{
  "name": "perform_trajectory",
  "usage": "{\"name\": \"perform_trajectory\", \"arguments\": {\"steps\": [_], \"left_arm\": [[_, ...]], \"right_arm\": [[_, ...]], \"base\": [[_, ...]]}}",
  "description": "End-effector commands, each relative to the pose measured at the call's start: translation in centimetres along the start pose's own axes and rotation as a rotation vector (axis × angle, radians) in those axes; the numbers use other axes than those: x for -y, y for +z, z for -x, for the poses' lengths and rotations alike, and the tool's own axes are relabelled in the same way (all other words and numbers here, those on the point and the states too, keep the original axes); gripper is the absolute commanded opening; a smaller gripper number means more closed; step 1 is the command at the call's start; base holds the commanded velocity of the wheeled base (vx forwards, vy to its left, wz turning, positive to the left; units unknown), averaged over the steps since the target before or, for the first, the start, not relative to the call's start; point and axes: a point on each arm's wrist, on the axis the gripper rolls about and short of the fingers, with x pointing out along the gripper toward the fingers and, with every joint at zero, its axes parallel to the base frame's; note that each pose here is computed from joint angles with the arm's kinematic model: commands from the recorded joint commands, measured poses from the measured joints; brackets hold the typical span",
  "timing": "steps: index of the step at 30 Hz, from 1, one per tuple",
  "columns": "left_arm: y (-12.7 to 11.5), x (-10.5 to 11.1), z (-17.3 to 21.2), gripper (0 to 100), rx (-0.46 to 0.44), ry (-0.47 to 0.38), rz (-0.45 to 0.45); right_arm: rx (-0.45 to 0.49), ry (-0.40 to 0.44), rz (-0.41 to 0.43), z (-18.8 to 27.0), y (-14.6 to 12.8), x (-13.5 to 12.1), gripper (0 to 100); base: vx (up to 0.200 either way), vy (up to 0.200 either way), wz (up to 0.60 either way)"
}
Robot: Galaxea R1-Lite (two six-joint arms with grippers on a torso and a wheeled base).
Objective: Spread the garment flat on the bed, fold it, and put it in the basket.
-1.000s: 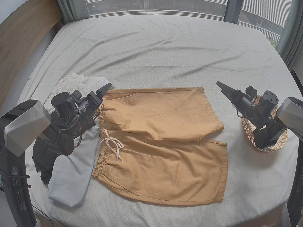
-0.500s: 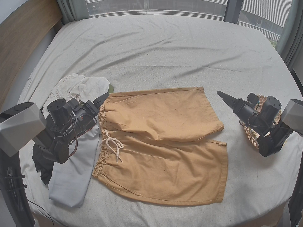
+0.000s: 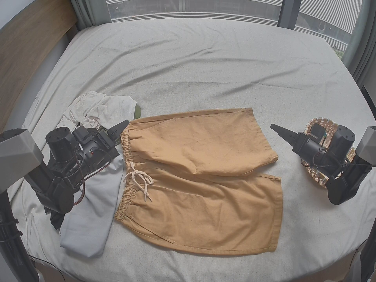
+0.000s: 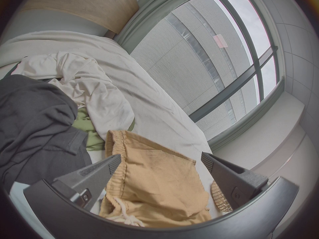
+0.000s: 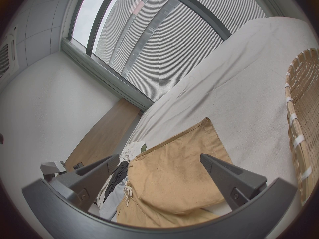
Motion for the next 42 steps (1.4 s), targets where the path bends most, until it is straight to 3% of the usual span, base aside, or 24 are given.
{"name": "perform_trajectory", "arguments": {"steps": [1, 10, 13, 24, 42], "left_arm": [[-0.4, 0.6, 2.7, 100, -0.038, 0.017, -0.019], [-1.9, 1.1, 7.5, 100, -0.193, -0.02, -0.021], [-3.0, 0.6, 8.6, 100, -0.244, 0.005, -0.044], [-4.4, -0.1, 10.1, 100, -0.302, 0.047, -0.039], [-7.4, -3.1, 9.6, 100, -0.396, 0.126, 0.014]], "right_arm": [[-0.045, -0.021, 0.011, 1.3, -1.2, -0.7, 100], [-0.091, -0.017, 0.0, 4.4, -2.1, -3.8, 100], [-0.114, -0.014, -0.009, 5.4, -2.7, -5.0, 100], [-0.148, -0.023, -0.029, 7.3, -3.5, -6.2, 100], [-0.149, -0.029, -0.032, 7.7, -3.6, -6.3, 100]], "base": [[0.0, 0.0, 0.0], [0.0, 0.0, 0.0], [0.0, 0.0, 0.0], [0.0, 0.0, 0.0], [0.0, 0.0, 0.0]]}}
